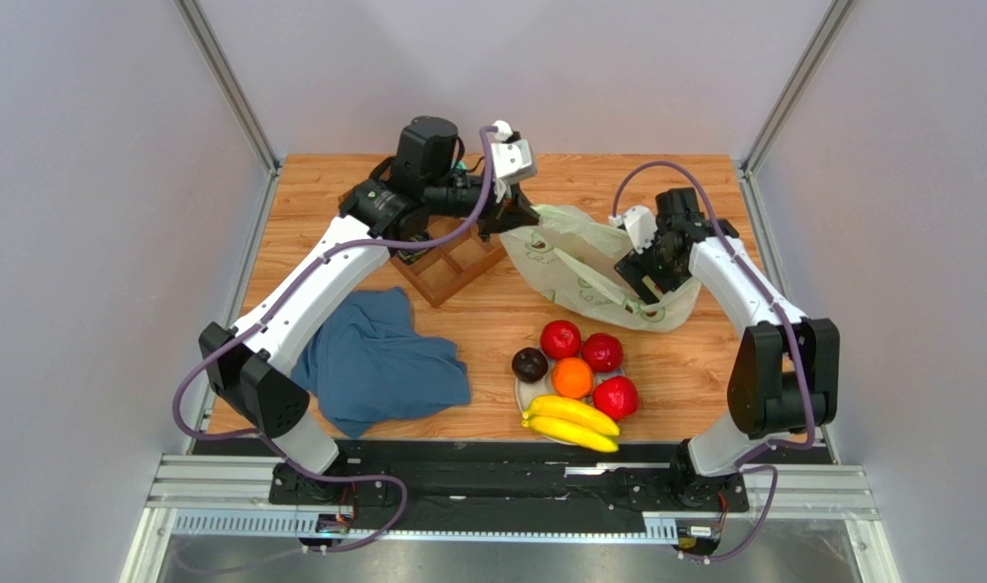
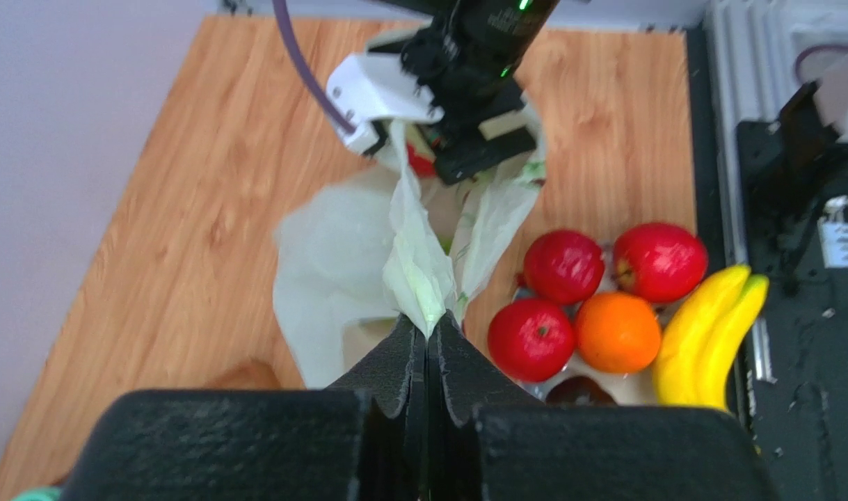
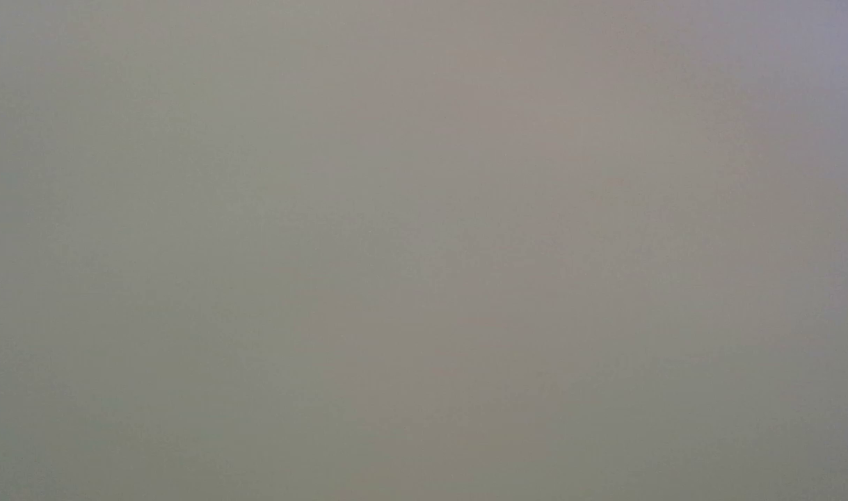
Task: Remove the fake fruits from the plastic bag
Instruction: Adjust the plastic bag at the center of the board.
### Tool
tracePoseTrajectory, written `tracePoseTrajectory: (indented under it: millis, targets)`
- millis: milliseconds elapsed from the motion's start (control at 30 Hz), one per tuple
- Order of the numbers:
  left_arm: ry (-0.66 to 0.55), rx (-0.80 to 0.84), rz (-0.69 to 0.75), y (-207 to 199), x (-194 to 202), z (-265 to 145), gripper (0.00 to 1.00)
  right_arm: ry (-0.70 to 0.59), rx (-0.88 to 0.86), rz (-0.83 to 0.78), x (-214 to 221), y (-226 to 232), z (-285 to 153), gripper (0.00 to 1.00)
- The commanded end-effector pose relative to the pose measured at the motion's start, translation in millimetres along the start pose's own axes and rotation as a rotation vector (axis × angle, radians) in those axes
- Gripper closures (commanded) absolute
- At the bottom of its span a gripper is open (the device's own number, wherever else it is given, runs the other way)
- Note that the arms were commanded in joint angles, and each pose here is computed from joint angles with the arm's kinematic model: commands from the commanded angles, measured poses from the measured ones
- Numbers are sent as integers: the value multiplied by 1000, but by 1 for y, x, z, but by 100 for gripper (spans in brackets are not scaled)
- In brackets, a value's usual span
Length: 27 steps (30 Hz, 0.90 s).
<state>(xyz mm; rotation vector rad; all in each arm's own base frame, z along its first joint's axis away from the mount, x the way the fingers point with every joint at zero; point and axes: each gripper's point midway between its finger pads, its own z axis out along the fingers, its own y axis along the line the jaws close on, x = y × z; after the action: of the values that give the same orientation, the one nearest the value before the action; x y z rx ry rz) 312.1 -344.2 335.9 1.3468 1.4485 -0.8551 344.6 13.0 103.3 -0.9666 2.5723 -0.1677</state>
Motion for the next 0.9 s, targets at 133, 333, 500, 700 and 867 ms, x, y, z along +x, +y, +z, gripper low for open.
tracePoseTrajectory:
  millis: [133,333,500,700,867]
  targets:
    - [-74,136,-132,-53,-6,-18,100,78,24,-15,75,32,-7,11]
    - [12,180,-240,-80,51,-9,100,0,-57,-8,75,56,-15,11]
    - [1,175,-240,-78,45,-7,100,-226,-196,-6,15,66,-57,21]
    - [-23,165,-231,-67,29,-2,100,-280,-337,-82,-11,80,-60,42]
    - [-37,163,-242,-61,20,3,100,-240,-402,-107,-10,85,-47,55]
